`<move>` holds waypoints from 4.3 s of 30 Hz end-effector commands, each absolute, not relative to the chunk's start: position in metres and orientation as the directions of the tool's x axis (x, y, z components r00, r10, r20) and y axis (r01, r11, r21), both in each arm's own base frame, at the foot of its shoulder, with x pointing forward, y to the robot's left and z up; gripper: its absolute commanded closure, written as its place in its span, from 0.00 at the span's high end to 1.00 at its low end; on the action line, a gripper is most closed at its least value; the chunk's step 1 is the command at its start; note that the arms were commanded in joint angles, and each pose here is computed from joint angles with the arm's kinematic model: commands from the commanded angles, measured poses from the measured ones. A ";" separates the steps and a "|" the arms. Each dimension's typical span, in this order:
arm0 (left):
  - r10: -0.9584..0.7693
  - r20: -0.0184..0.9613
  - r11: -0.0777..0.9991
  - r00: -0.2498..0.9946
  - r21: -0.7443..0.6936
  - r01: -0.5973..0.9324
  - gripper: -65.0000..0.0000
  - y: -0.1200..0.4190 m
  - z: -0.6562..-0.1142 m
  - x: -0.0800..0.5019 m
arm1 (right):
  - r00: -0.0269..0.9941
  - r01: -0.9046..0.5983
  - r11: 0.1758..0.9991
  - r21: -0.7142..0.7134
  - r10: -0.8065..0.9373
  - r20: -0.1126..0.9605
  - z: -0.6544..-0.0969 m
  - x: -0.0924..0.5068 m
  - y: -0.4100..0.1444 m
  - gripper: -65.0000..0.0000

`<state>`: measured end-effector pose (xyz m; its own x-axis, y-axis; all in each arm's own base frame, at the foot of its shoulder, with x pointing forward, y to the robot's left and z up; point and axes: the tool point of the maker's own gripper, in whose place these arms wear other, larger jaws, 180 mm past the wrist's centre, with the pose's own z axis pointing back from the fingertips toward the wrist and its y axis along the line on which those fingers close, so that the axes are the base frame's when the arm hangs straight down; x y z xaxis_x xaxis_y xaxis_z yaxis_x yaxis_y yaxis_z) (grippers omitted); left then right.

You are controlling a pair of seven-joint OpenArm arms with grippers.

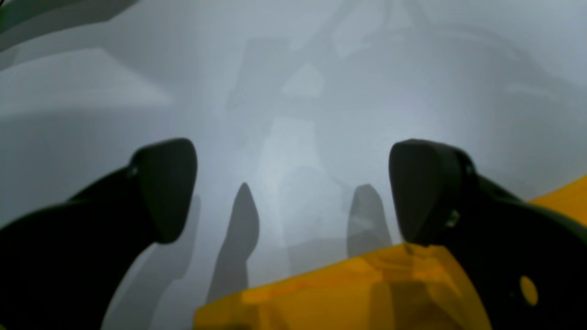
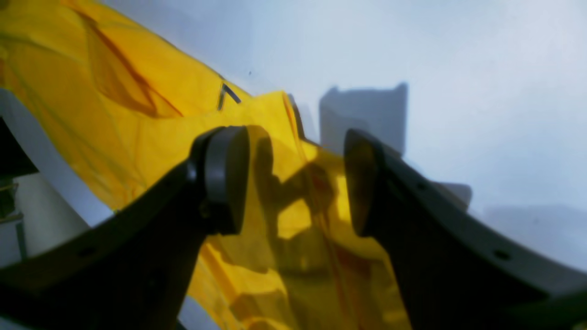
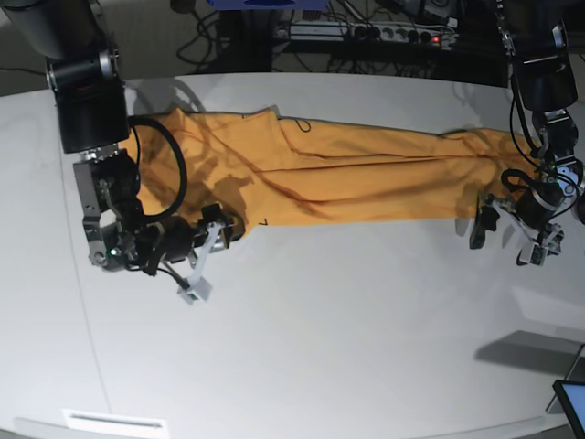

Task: Fold the T-shirt properly

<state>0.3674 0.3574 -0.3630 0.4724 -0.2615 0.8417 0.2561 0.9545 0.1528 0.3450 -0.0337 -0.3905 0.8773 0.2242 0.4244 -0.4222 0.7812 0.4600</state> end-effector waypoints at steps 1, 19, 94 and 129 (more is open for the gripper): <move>-0.268 0.869 0.954 0.416 0.180 0.238 1.00 0.366 -0.339 0.379 | 0.853 -0.447 0.771 0.454 0.215 0.475 -0.373 0.359 -0.031 0.50; -0.257 0.891 0.955 0.374 0.176 0.237 1.00 0.365 -0.334 0.379 | 0.853 -0.461 0.739 0.491 0.216 0.475 -0.370 0.354 -0.008 0.49; -0.203 0.898 0.970 0.391 0.130 0.205 1.00 0.373 -0.352 0.368 | 0.885 -0.443 0.547 0.710 0.140 0.444 -0.322 0.218 0.040 0.01; -0.195 0.900 0.971 0.391 0.122 0.203 1.00 0.373 -0.353 0.368 | 0.842 -0.487 0.583 0.651 0.117 0.526 -0.308 0.253 0.027 0.67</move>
<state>0.3555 0.3626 -0.3781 0.4522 -0.1893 0.8716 0.2204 0.9706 0.0965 0.2459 0.0244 -0.3217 0.8612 0.1363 0.4897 -0.4649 0.6007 0.6504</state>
